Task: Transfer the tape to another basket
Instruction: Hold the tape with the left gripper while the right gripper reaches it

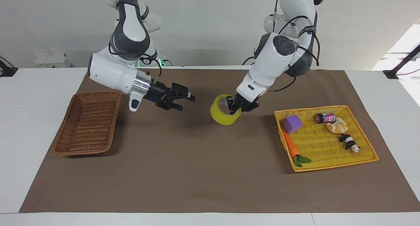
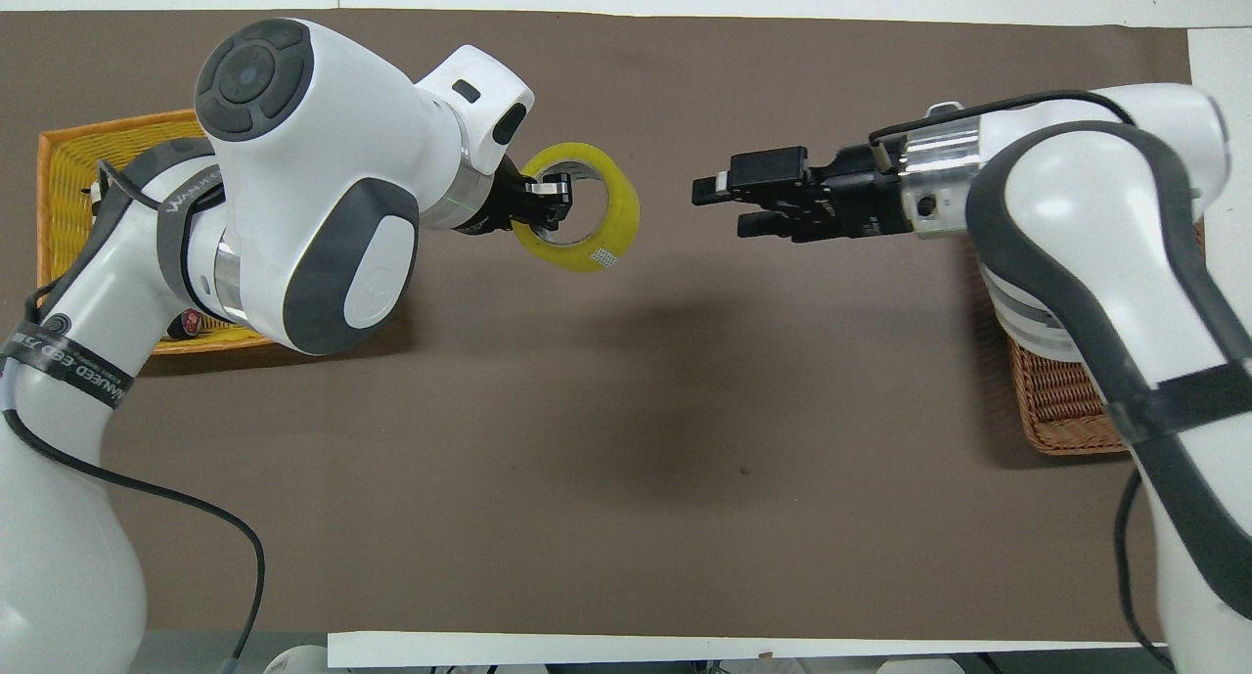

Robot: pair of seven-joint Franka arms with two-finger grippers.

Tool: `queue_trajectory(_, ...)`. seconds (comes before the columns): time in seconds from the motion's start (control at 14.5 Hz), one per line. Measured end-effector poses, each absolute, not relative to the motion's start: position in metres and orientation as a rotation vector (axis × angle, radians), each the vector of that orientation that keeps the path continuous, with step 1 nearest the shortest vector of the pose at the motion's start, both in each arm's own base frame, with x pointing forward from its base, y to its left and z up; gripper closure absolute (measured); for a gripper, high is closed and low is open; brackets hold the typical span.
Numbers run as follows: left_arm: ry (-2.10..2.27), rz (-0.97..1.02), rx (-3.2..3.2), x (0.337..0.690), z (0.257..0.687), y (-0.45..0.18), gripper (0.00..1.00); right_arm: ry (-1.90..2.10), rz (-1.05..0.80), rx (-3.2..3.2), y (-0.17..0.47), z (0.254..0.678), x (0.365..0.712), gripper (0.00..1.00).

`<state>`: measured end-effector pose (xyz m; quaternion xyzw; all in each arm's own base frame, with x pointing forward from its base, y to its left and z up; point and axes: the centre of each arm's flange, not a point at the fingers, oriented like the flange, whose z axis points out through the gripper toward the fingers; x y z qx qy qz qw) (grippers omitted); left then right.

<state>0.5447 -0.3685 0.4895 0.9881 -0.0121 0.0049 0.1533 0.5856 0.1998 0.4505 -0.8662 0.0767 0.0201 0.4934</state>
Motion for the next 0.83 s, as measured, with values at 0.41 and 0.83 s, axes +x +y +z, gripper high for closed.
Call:
queue_trajectory(0.41, -0.034, 0.014, 2.834, 0.545, 0.49, -0.368, 0.78, 0.264, 0.048, -1.991, 0.218, 0.447, 0.586, 0.0)
queue_trajectory(0.83, -0.034, 0.014, 2.834, 0.545, 0.49, -0.368, 0.78, 0.247, 0.038, -2.016, 0.253, 0.442, 0.573, 0.0)
